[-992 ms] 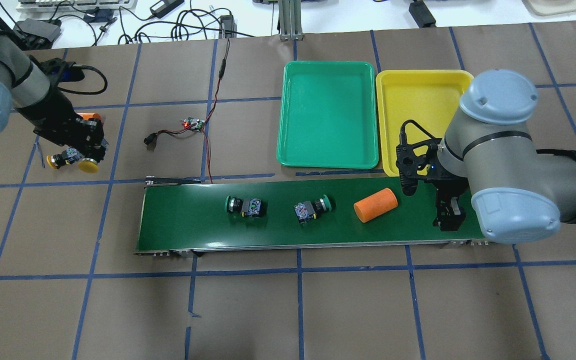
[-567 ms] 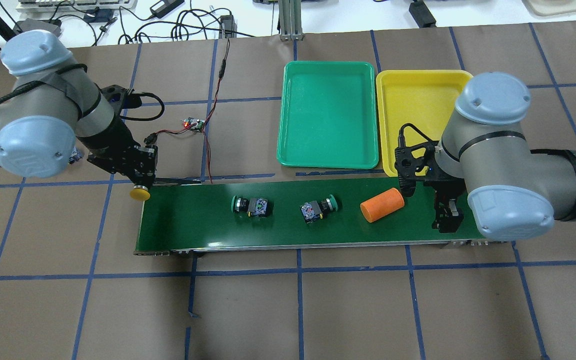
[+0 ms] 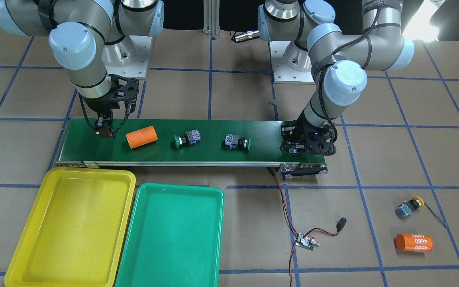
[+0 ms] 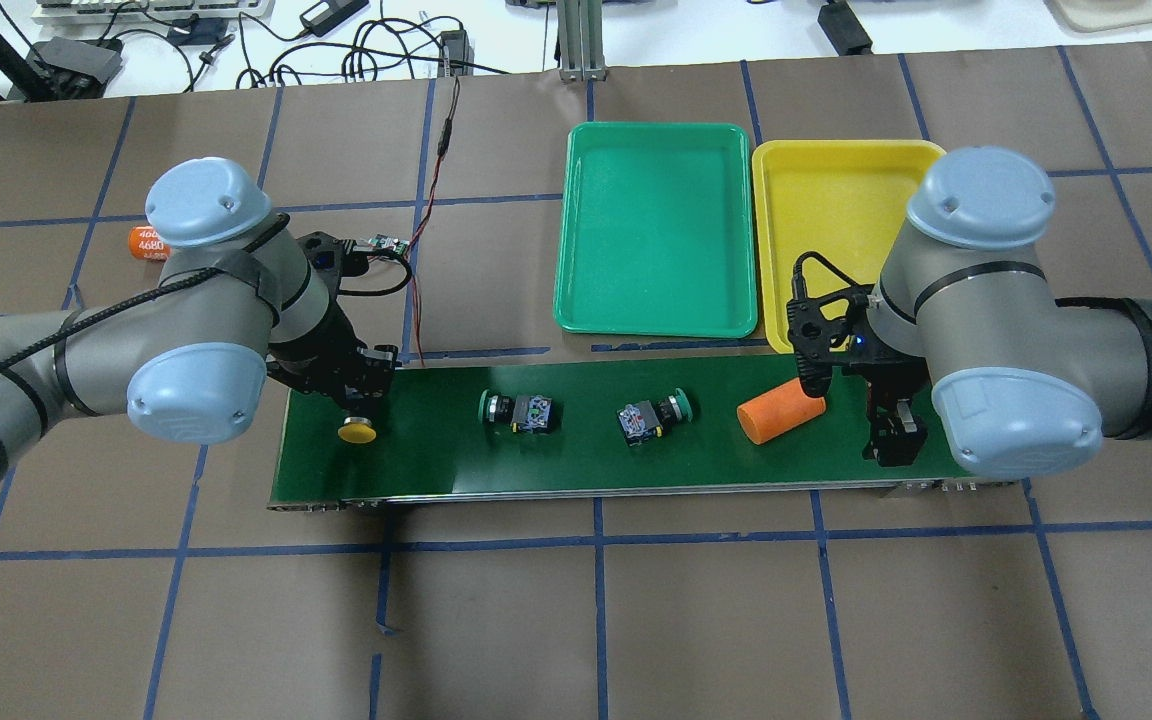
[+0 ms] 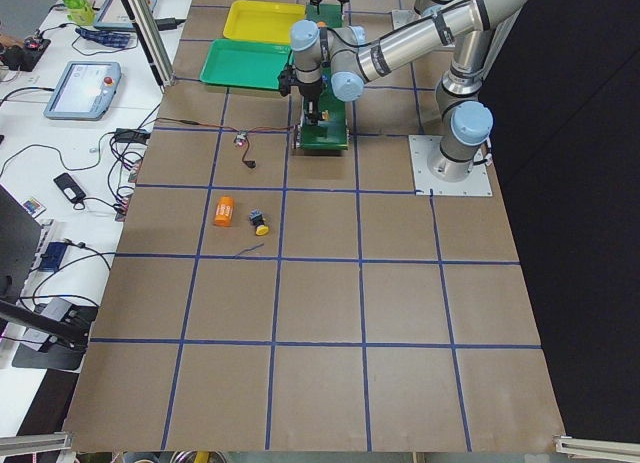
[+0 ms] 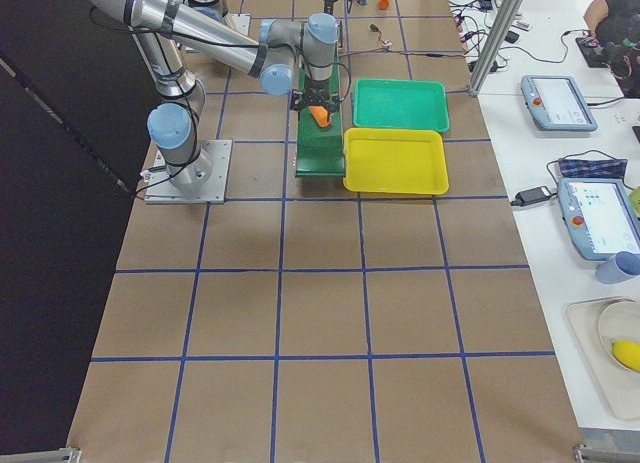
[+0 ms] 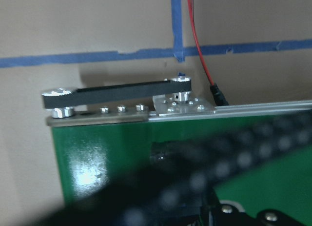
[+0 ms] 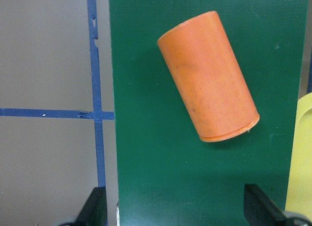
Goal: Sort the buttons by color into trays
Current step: 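Place the yellow-capped button on the conveyor belt with the left gripper, then grasp green button at belt end with right gripper while left gripper reaches pile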
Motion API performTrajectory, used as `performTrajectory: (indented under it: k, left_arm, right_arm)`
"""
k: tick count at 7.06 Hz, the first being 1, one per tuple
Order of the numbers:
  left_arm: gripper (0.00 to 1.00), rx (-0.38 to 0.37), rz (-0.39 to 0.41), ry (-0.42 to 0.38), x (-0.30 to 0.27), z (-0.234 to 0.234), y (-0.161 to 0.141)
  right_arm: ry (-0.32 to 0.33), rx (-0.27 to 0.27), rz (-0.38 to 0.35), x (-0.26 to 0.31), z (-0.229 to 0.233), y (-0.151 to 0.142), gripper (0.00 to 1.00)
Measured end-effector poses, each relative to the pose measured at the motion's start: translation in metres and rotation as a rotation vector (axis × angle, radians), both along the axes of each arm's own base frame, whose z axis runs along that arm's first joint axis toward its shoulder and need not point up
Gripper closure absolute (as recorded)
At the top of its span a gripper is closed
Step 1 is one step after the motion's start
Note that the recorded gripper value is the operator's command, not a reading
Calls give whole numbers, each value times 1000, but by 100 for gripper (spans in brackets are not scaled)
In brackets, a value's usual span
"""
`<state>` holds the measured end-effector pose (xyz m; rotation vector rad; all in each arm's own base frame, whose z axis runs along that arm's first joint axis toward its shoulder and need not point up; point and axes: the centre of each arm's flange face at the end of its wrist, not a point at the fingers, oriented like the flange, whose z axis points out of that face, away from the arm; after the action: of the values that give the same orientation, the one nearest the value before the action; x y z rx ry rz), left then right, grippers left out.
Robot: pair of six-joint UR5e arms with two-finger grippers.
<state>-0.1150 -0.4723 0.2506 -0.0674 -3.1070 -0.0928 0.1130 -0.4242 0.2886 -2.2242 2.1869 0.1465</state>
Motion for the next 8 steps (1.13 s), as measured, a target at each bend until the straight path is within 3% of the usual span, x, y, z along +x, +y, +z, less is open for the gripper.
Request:
performTrajectory:
  k: [4,6,8]
  left_arm:
    - [0,-80,20,-6,15,26,-5]
    - [0,-79,39,-12,104,56,-51]
    - [0,-60,8,-8,208,65,-97]
  right_arm:
    - [10,-57,-32,-1,4,-5,0]
    - [12,-62,-34,-1,4,-6,0]
    - [11,-63,-30,0,4,-5,0]
